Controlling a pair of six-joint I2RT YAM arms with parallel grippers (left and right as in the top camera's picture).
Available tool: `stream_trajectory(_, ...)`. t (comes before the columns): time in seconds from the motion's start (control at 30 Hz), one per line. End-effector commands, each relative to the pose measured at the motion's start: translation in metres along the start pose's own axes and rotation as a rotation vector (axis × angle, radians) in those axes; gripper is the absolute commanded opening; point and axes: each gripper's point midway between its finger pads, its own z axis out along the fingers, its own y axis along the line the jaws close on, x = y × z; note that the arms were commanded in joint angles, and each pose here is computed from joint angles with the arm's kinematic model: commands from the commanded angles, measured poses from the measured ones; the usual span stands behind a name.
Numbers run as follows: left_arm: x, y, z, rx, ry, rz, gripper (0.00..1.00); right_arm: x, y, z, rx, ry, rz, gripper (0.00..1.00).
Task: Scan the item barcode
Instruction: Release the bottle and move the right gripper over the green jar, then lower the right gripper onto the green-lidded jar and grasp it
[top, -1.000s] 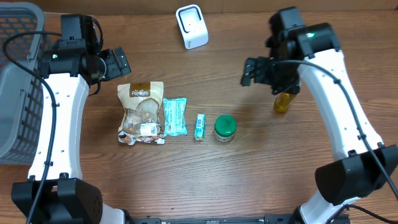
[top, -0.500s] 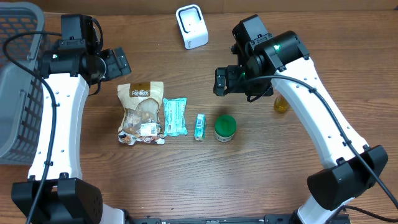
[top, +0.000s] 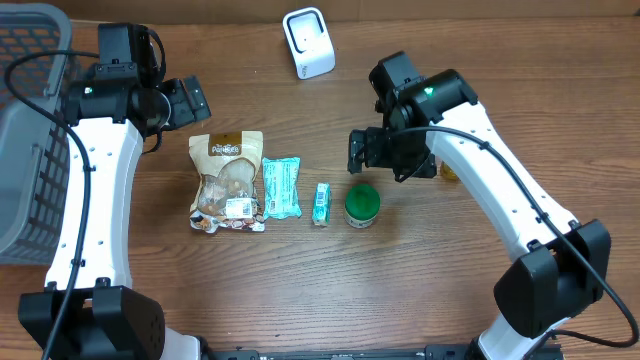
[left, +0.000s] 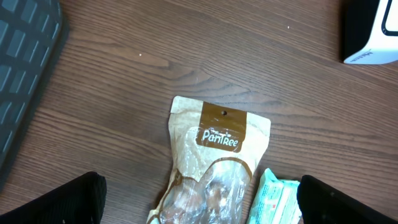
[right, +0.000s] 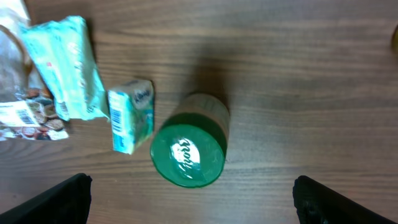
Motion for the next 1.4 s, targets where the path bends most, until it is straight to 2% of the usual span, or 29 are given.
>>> stream_trajectory(0.0,-0.002,-0.003,-0.003,0.000,-0.011,0.014,1.00,0.007,-0.004,0.007,0.001,0.007,0.026,1.00)
stream_trajectory(0.27,-0.002,-0.003,-0.003,0.000,-0.011,0.014,1.00,0.015,-0.008,0.041,0.016,0.023,0.118,1.00)
stream_trajectory(0.43,-0.002,-0.003,-0.003,0.000,-0.011,0.014,1.00,0.013,-0.014,0.044,0.188,-0.112,0.310,1.00)
stream_trajectory(0.67,-0.002,-0.003,-0.003,0.000,-0.011,0.014,0.99,0.020,0.041,0.051,0.094,-0.167,0.202,1.00)
stream_trajectory(1.13,-0.002,-0.003,-0.003,0.000,-0.011,0.014,1.00,0.016,0.024,0.049,0.166,-0.233,0.358,1.00)
stream_trajectory(1.37,-0.002,-0.003,-0.003,0.000,-0.011,0.014,1.00,0.027,0.009,0.081,0.187,-0.215,0.387,1.00)
